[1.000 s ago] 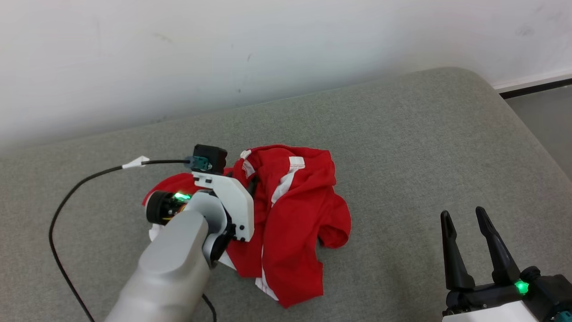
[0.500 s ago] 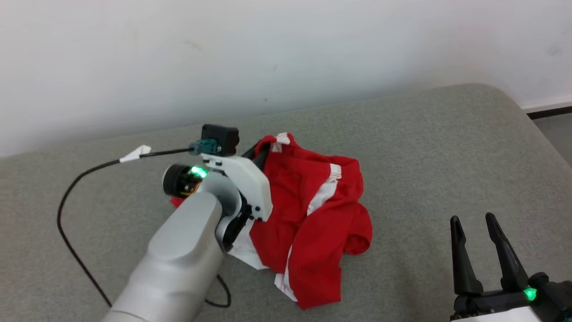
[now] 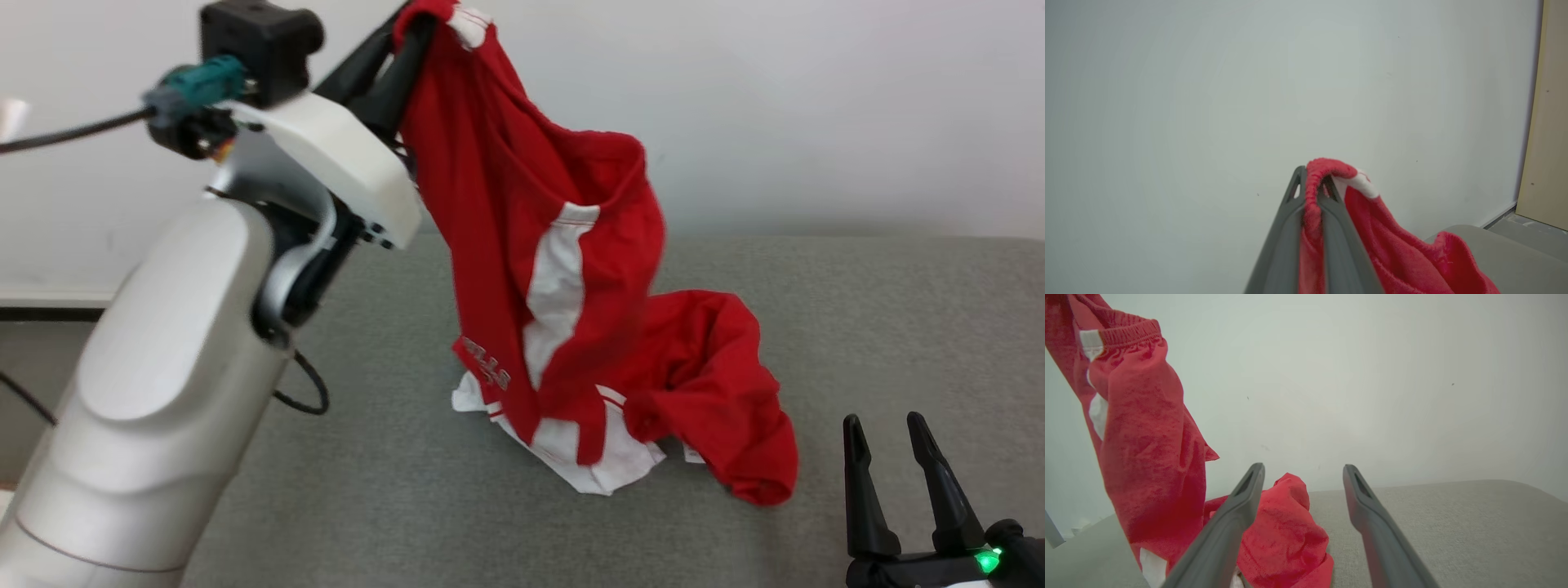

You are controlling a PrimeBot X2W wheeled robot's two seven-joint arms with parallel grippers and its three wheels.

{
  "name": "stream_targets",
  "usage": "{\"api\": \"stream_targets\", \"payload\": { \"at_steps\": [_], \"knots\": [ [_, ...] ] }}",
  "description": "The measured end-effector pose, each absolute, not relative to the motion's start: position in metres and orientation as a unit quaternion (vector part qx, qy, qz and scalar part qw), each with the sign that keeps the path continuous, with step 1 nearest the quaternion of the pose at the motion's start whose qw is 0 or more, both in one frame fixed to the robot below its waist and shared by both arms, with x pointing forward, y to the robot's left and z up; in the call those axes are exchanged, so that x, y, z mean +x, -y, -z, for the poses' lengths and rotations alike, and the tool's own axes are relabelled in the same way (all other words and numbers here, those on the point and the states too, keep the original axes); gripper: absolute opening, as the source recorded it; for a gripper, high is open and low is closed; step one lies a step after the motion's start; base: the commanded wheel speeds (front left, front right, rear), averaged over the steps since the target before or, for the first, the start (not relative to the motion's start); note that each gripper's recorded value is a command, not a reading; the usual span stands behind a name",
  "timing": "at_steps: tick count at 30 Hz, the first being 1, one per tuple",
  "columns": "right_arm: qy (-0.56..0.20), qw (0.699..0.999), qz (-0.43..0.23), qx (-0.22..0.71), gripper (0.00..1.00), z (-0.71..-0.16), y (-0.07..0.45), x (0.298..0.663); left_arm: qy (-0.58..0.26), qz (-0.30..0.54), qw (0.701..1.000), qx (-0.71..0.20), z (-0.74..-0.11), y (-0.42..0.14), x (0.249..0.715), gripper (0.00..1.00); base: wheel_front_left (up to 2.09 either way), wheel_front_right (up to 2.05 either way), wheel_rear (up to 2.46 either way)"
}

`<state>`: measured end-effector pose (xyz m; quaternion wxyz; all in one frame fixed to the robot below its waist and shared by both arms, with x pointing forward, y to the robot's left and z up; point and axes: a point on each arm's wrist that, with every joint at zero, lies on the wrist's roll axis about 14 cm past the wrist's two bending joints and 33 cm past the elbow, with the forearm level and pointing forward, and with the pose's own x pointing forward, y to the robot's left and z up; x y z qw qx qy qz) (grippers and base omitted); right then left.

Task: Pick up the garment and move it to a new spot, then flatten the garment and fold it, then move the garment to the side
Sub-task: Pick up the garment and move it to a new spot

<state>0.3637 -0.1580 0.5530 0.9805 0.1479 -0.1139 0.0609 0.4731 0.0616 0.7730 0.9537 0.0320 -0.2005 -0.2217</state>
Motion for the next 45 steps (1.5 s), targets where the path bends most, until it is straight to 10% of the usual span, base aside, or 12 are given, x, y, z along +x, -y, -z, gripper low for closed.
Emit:
{"api": "stream_targets", "payload": {
  "at_steps": [12, 34, 37, 45],
  "knots": [
    [0.099, 0.967, -0.168, 0.166, 1.0, -0.555, 0.083, 0.39, 0.159, 0.024, 0.985, 0.054, -0.785, -0.237, 0.447, 0.0, 0.0, 0.0, 0.0],
    [0.06, 0.96, -0.21, 0.176, 1.0, -0.527, 0.046, 0.421, -0.233, -0.121, 0.96, -0.097, -0.51, -0.351, 0.457, 0.0, 0.0, 0.0, 0.0],
    [0.059, 0.962, -0.202, 0.175, 1.0, -0.525, 0.052, 0.423, -0.286, -0.118, 0.942, -0.128, -0.48, -0.342, 0.45, 1.0, 0.0, 0.0, 0.0],
    [0.066, 0.962, -0.2, 0.174, 1.0, -0.532, 0.054, 0.417, -0.294, -0.115, 0.939, -0.138, -0.483, -0.344, 0.443, 1.0, 0.0, 0.0, 0.0]
  ]
}}
